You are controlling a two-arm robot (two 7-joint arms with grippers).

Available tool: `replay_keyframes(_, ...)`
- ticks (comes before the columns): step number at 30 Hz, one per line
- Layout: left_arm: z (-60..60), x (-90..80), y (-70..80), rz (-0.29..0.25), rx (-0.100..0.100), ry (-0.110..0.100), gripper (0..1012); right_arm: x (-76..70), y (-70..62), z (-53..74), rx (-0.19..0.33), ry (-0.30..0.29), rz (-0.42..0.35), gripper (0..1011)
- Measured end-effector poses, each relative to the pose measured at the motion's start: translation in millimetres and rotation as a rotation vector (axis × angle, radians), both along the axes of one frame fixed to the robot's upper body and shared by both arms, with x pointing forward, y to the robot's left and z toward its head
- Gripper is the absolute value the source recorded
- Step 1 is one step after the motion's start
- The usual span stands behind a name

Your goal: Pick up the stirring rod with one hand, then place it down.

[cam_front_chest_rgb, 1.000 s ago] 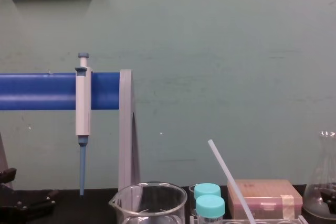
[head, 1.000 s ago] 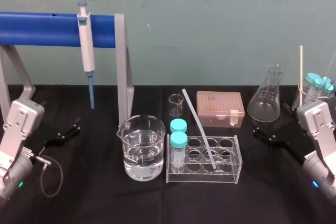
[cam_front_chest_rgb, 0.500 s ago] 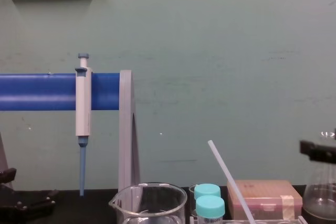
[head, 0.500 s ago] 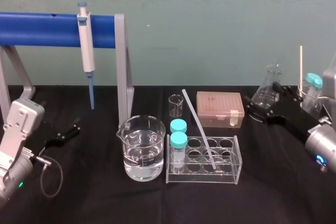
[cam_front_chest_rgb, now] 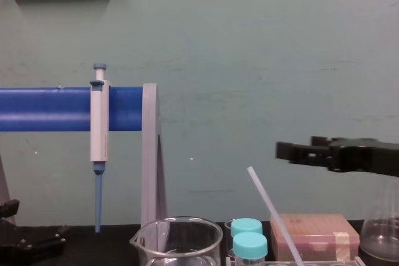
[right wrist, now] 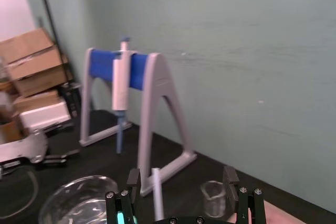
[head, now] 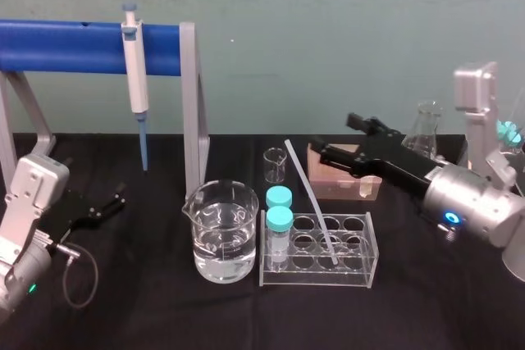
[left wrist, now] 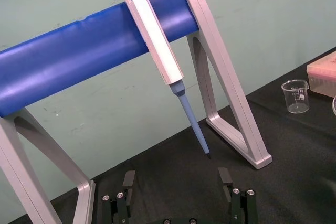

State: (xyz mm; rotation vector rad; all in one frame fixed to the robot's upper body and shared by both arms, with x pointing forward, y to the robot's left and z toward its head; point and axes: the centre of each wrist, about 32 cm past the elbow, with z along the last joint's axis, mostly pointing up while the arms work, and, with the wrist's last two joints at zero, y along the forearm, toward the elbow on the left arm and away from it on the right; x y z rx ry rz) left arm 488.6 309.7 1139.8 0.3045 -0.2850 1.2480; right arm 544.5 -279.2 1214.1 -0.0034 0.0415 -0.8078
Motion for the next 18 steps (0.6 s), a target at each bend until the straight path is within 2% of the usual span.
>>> replay_keyframes(9,0.0,0.0,0.0,0.000,0.000,0.000,1000,23.1,23.9,0.3,-0.064,0.040,0.112,1003)
replay_keyframes(18,0.0,0.0,0.0,0.000,0.000,0.000,1000,33.3,34.2,-4.8,-0.115,0.099,0.112,1003)
